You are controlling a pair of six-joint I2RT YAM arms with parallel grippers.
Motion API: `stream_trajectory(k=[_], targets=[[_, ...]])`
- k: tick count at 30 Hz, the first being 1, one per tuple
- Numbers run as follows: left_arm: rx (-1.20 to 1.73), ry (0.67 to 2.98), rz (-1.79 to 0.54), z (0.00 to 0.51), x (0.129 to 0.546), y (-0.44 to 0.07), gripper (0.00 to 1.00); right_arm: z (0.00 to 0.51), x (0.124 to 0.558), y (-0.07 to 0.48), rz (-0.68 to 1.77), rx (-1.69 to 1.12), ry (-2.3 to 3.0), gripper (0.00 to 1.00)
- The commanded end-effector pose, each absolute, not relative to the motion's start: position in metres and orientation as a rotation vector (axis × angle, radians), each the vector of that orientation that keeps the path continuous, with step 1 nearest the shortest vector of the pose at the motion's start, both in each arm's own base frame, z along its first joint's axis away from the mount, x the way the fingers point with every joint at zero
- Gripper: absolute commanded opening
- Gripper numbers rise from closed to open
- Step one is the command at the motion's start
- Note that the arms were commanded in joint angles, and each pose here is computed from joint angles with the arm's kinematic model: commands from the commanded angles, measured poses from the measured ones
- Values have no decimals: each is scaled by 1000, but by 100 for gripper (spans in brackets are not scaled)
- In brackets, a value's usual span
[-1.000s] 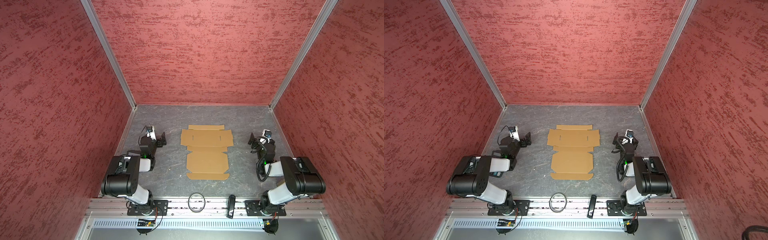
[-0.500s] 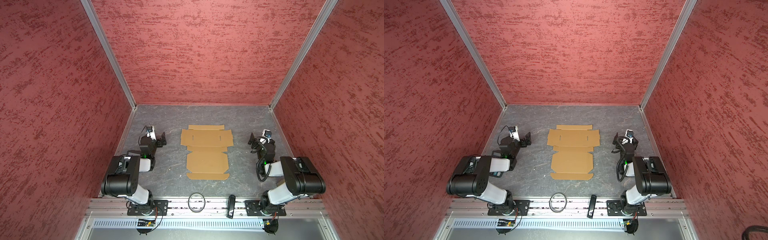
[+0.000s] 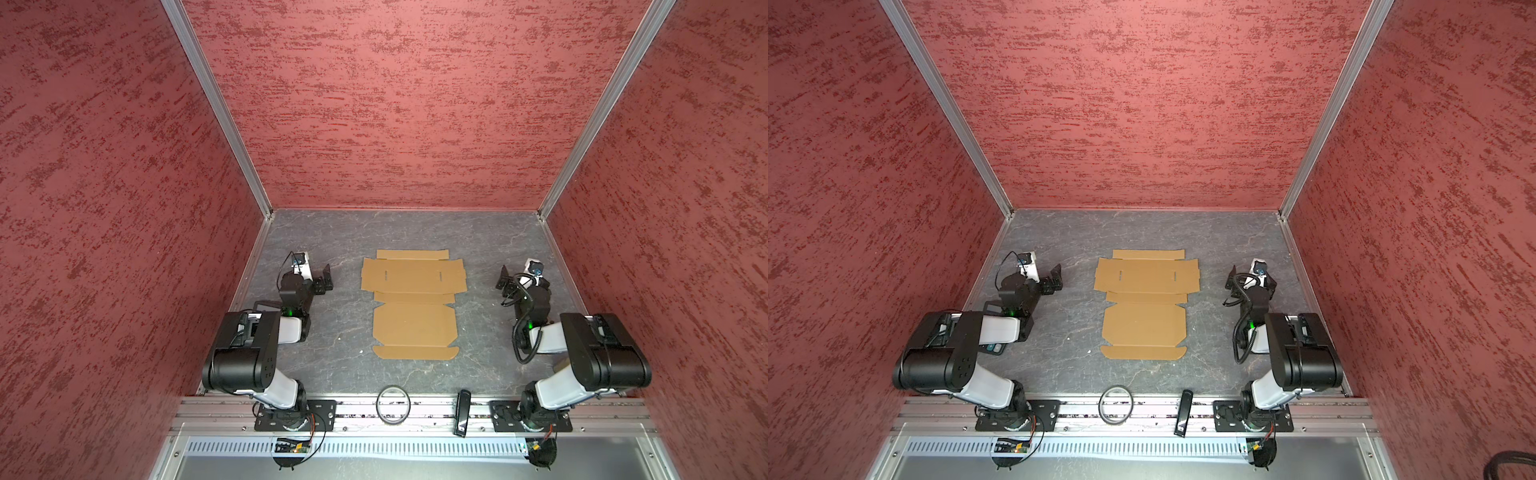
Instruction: Fold the paper box
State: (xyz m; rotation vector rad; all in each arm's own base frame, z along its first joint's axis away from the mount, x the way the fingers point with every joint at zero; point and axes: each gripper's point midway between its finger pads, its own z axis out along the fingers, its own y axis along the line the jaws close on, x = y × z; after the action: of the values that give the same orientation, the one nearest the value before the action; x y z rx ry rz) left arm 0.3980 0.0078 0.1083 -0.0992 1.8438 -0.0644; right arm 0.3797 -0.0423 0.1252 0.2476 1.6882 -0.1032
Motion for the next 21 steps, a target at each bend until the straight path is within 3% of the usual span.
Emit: stream_trajectory(k=[1,7,12,15,21], targets=[[-87,1832,-57,113,402,8,100,136,384,-42,-97,239,1652,99],[-90,1845,-58,121,403,8,99,157,386,-38,-86,213,1658,99],[-225,1981,-95,145,401,19,100,178,378,-69,-132,503,1749,99],[-442,2032,-207,153,400,37,100,185,389,-39,46,404,1865,99],[-477,2079,-439,166,408,21,100,190,393,-5,235,373,1977,99]])
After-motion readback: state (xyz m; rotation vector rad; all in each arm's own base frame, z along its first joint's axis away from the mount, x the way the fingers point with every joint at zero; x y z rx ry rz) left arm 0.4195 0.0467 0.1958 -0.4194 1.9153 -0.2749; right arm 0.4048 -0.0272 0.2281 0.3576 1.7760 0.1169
